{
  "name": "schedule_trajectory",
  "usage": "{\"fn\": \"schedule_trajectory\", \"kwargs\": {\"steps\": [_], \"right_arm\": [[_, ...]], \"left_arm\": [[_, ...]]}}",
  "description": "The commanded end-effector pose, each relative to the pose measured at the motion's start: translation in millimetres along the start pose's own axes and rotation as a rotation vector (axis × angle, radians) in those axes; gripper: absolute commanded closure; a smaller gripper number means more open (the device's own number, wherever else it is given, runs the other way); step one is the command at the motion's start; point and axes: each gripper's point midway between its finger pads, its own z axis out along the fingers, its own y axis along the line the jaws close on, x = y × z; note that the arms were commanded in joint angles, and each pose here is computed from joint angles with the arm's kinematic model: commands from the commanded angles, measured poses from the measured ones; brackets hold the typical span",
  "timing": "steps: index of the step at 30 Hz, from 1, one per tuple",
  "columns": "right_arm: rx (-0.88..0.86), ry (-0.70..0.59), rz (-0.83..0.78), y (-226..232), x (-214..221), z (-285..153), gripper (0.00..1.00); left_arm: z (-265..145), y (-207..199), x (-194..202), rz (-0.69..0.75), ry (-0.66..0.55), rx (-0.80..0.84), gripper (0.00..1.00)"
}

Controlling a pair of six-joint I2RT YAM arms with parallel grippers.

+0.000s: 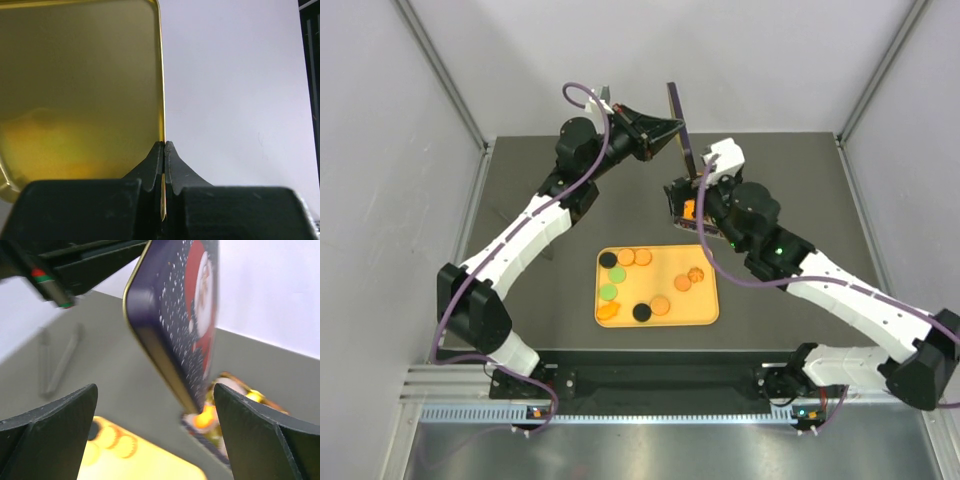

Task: Pack the cookies

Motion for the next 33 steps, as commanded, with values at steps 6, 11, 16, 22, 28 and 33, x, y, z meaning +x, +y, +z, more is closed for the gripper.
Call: {"fn": "schedule_trajectory", "kwargs": {"steps": [6,11,16,22,28,33], "right_arm": [[0.282,-0.038,-0.215,-32,-37,21,0.07],[0.339,-0.053,-0.238,-38,-38,29,0.21],[0.383,-0.052,-0.257,-43,-37,35,0.53],[0.431,-0.073,-0.226,-50,-46,28,1.00],[0.459,-0.033,-0.178,-57,-50,14,1.00],[0.444,0.011,-0.148,-60,-42,2,1.00]], "left_arm": [[0,-23,3,0.037,-0.004,0.052,1.00],[1,-20,6,0.036,0.003,0.047,1.00],[4,-15,13,0.037,0.025,0.040,1.00],[5,-15,15,0.060,0.029,0.036,1.00],[8,-18,13,0.125,0.024,0.035,0.58],[9,-31,5,0.224,0.003,0.025,0.27]]}}
